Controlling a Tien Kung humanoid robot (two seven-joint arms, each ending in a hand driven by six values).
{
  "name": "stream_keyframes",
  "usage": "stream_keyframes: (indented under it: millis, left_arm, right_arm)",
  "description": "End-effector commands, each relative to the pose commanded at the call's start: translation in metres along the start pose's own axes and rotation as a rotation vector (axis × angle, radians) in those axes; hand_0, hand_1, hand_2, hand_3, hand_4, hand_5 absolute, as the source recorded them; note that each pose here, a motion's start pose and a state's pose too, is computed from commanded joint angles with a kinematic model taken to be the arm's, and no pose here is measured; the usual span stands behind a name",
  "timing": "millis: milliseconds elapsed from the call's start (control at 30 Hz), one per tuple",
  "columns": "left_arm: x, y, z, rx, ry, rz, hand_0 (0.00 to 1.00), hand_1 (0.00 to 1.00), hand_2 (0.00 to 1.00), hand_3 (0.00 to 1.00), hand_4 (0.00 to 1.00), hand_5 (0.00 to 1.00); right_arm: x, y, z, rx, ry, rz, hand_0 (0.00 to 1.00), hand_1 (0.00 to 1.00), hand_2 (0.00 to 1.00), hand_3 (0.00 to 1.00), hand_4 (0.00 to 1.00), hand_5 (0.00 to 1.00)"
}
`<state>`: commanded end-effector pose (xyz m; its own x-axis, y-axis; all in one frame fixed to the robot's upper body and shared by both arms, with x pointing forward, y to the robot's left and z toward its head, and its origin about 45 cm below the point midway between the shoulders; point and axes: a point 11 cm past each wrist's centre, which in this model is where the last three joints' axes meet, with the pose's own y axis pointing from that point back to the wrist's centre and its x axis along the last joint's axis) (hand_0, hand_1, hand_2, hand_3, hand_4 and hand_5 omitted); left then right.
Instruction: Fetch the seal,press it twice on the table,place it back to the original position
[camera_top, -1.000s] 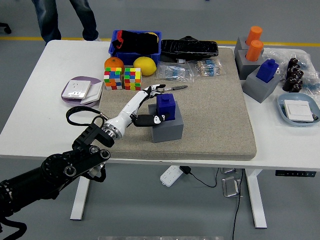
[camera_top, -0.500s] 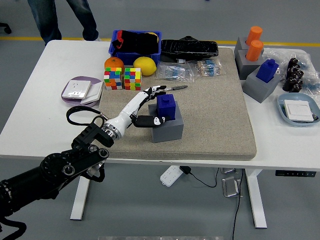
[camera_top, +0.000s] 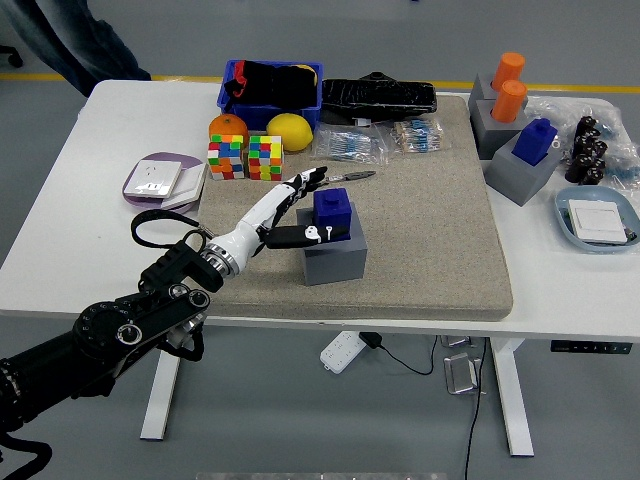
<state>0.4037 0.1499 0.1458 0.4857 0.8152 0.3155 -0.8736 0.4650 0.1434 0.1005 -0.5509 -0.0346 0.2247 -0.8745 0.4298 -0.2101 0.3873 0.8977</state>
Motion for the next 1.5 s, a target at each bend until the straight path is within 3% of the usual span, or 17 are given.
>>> stream_keyframes:
  millis: [33, 167, 200, 267, 467, 600, 633, 967, 1233, 1500]
  left_arm:
    - [0.003, 0.000, 0.000, -0.001, 0.006, 0.007, 0.998, 0.998, 0.998, 0.998, 0.998, 0.652]
    - [0.023, 0.003, -0.001, -0.017, 0.019, 0.072, 0.998, 0.998, 0.998, 0.998, 0.998, 0.652]
    - [0.029, 0.004, -0.002, -0.022, 0.019, 0.092, 0.998, 0.998, 0.998, 0.998, 0.998, 0.721]
    - [0.039, 0.006, -0.002, -0.032, 0.021, 0.127, 0.998, 0.998, 0.998, 0.998, 0.998, 0.721]
    - [0.093, 0.017, -0.005, -0.052, 0.036, 0.312, 0.998, 0.998, 0.998, 0.998, 0.998, 0.734]
    - [0.128, 0.026, -0.013, -0.013, -0.005, 0.394, 0.998, 0.998, 0.998, 0.998, 0.998, 0.734]
    - [0.133, 0.028, -0.014, -0.004, -0.012, 0.406, 0.998, 0.998, 0.998, 0.998, 0.997, 0.558]
    - [0.196, 0.056, -0.037, 0.119, -0.097, 0.520, 0.998, 0.998, 0.998, 0.998, 0.991, 0.525]
    - [0.227, 0.077, -0.046, 0.166, -0.119, 0.594, 0.998, 0.998, 0.998, 0.998, 0.977, 0.486]
    - [0.241, 0.088, -0.051, 0.201, -0.130, 0.624, 0.998, 0.998, 0.998, 0.998, 0.973, 0.483]
  right_arm:
    - [0.000, 0.000, 0.000, 0.000, 0.000, 0.000, 0.802, 0.711, 0.704, 0.664, 0.775, 0.558]
    - [0.000, 0.000, 0.000, 0.000, 0.002, -0.001, 0.802, 0.711, 0.704, 0.664, 0.775, 0.558]
    - [0.000, 0.000, 0.001, -0.001, 0.002, -0.001, 0.802, 0.711, 0.705, 0.665, 0.776, 0.556]
    - [0.000, 0.000, 0.001, -0.002, 0.003, 0.000, 0.802, 0.711, 0.705, 0.665, 0.776, 0.556]
    - [0.000, 0.000, 0.002, -0.003, 0.000, 0.000, 0.802, 0.711, 0.705, 0.665, 0.777, 0.558]
    - [0.001, 0.000, 0.002, -0.003, 0.000, 0.002, 0.802, 0.711, 0.705, 0.665, 0.777, 0.558]
    - [0.001, 0.000, 0.002, -0.004, 0.000, 0.002, 0.802, 0.711, 0.705, 0.665, 0.777, 0.557]
    - [-0.001, 0.000, 0.003, -0.009, -0.001, 0.000, 0.802, 0.711, 0.705, 0.666, 0.777, 0.556]
    - [0.002, 0.000, 0.000, -0.001, -0.010, 0.006, 0.802, 0.711, 0.704, 0.666, 0.776, 0.560]
    - [0.003, 0.000, -0.002, -0.002, -0.013, 0.007, 0.802, 0.712, 0.705, 0.665, 0.776, 0.560]
